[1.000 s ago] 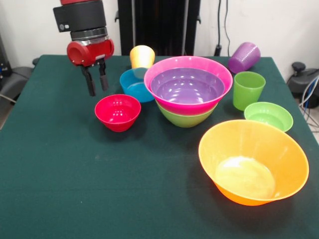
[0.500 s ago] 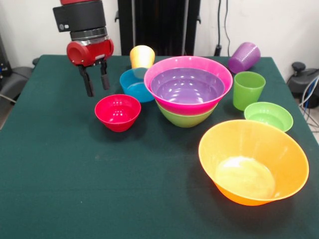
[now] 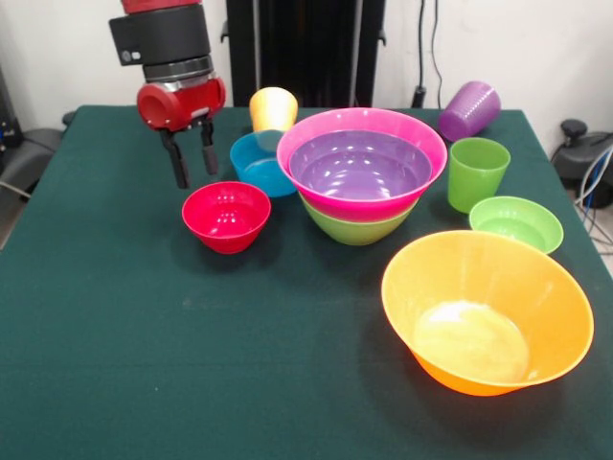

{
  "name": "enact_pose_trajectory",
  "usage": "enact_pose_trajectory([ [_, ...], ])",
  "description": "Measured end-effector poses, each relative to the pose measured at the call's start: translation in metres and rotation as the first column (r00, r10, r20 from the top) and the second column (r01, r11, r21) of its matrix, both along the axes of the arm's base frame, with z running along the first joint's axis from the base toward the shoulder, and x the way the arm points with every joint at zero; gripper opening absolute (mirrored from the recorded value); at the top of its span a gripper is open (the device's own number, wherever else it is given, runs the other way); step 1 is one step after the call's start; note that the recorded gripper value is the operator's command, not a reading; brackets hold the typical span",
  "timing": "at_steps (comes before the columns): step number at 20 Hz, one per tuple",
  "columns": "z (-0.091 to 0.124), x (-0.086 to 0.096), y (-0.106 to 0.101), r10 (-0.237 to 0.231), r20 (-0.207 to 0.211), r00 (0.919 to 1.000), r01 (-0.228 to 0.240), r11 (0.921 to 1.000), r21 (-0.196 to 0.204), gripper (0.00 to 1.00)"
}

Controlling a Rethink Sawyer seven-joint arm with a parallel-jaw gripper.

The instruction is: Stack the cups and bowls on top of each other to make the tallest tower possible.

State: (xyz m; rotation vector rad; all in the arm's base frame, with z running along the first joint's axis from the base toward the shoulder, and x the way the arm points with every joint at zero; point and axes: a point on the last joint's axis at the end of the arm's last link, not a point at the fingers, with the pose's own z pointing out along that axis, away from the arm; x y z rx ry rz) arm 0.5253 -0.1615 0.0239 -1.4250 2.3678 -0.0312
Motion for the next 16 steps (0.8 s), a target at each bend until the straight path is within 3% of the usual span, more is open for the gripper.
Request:
enact_pose_trajectory([
  [7, -0.013, -0.013, 0.018, 0.036, -0.09, 0.9953, -0.032, 0.9985, 0.045, 1.0],
  [11, -0.025, -0.027, 0.029, 0.06, -0.169, 0.9838, -0.045, 0.9948, 0.092, 1.0],
  [16, -0.032, -0.036, 0.036, 0.081, -0.205, 0.9754, -0.058, 0.9918, 0.114, 1.0],
])
